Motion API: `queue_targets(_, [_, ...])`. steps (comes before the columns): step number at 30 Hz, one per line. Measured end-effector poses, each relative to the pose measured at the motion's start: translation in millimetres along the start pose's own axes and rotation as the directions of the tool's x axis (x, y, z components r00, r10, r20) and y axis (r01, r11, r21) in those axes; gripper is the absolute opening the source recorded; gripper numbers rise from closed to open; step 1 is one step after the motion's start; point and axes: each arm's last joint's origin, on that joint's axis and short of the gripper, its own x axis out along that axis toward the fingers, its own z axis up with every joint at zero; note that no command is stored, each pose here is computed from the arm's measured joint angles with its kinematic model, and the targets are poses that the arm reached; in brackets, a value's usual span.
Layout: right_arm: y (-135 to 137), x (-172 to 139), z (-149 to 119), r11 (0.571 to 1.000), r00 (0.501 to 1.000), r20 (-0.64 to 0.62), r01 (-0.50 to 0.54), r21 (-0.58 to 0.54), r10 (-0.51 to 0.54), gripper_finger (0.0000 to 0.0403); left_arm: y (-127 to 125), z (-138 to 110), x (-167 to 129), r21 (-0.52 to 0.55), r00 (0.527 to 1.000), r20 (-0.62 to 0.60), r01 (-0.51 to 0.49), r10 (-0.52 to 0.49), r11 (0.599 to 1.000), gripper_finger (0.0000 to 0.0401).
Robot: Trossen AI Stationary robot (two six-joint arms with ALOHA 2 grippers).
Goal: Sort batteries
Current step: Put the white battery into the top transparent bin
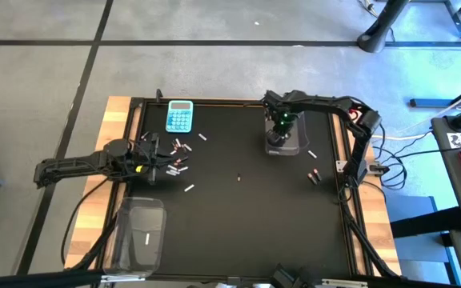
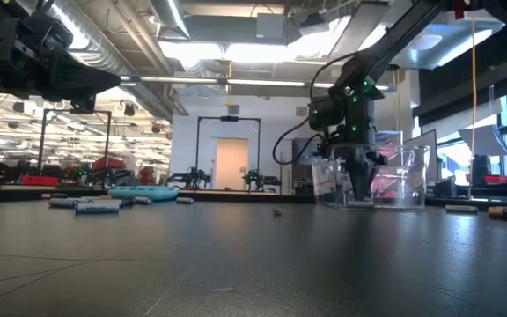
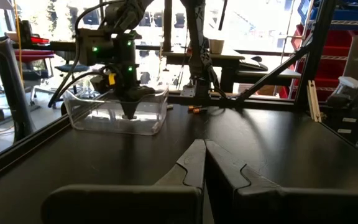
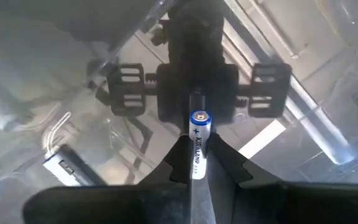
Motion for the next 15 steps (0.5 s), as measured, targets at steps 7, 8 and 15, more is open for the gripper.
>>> queue_targets(7, [0.9, -10.0, 6.2, 1.000, 1.000, 0.020, 0.012, -0.012, -0.011, 0.0120, 0.0, 0.0, 0.0, 0.000, 1.000, 0.000, 0.000, 0.000, 1.000, 0.0000])
queue_targets(8, [1.3, -14.1, 8.2, 1.000, 1.000, 0.023, 0.014, -0.021, -0.013, 0.0133, 0.0, -0.1, 0.0, 0.000, 1.000, 0.000, 0.000, 0.000, 1.000, 0.0000])
queue_targets(15, [6.9, -80.8, 16.8, 0.998, 0.993, 0.104, 0.061, -0.031, -0.058, 0.0168, 0.0, 0.0, 0.0, 0.000, 1.000, 0.000, 0.000, 0.000, 1.000, 0.0000])
